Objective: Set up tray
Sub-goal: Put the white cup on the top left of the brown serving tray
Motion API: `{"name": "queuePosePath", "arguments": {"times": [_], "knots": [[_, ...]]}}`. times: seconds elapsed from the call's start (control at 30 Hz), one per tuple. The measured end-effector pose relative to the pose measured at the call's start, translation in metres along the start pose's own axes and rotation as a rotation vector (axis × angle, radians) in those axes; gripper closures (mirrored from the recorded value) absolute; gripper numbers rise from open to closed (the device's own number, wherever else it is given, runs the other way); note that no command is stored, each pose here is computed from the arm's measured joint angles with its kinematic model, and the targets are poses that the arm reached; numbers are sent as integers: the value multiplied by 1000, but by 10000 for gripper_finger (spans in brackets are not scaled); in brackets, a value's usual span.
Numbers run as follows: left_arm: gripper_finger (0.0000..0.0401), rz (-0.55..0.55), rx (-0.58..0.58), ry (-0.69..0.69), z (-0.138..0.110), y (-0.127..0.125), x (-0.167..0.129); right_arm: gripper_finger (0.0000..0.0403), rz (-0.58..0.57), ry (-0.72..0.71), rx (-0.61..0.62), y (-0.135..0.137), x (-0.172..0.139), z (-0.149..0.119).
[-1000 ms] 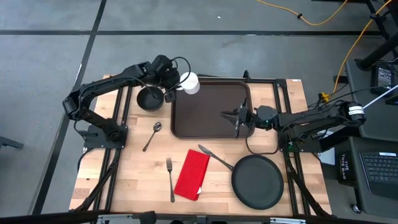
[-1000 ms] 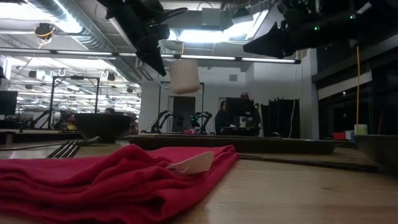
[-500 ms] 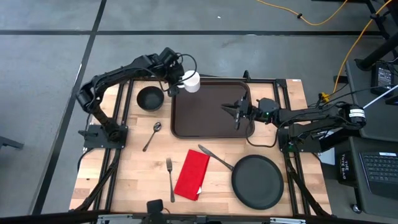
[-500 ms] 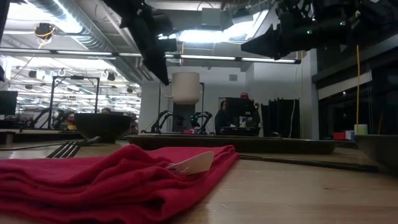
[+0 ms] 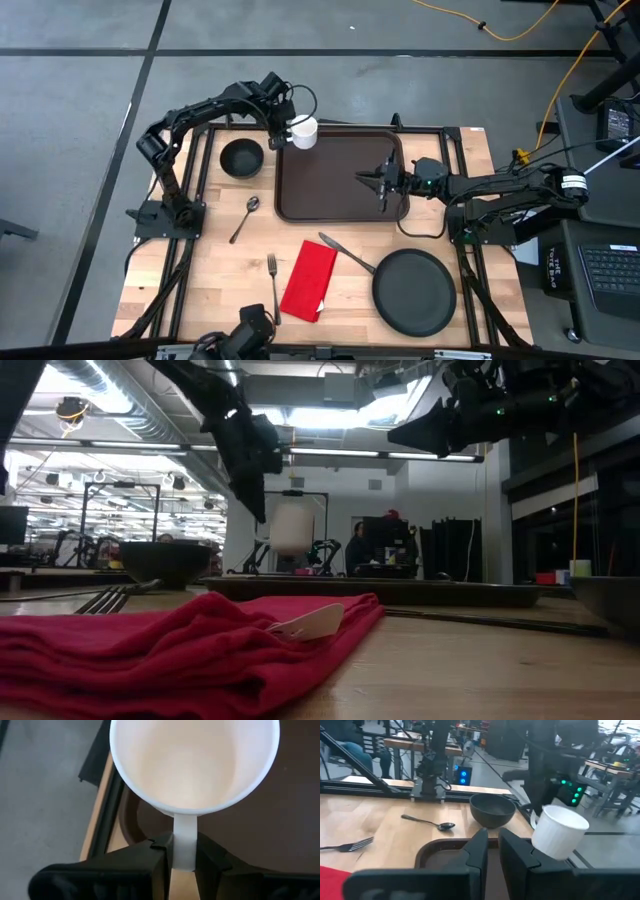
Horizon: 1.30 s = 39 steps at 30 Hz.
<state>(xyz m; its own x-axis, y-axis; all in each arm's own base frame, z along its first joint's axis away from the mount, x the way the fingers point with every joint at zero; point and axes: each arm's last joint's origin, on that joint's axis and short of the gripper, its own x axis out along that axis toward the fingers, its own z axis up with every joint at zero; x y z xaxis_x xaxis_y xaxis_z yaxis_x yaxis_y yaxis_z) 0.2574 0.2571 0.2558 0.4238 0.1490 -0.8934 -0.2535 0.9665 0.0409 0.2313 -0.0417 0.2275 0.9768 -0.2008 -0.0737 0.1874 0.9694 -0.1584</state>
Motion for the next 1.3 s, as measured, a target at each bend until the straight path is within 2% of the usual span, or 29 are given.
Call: {"name": "queuePosePath", "arguments": {"times": [0.4, 1.03, 1.3], "knots": [[356, -24, 24, 40, -1, 8, 37, 351, 2, 19, 50, 0, 0, -2], [356, -17, 21, 35, -4, 8, 43, 351, 12, 65, 48, 1, 0, -6], [356, 31, 22, 54, -11, 8, 51, 351, 13, 66, 47, 1, 0, -6]]}}
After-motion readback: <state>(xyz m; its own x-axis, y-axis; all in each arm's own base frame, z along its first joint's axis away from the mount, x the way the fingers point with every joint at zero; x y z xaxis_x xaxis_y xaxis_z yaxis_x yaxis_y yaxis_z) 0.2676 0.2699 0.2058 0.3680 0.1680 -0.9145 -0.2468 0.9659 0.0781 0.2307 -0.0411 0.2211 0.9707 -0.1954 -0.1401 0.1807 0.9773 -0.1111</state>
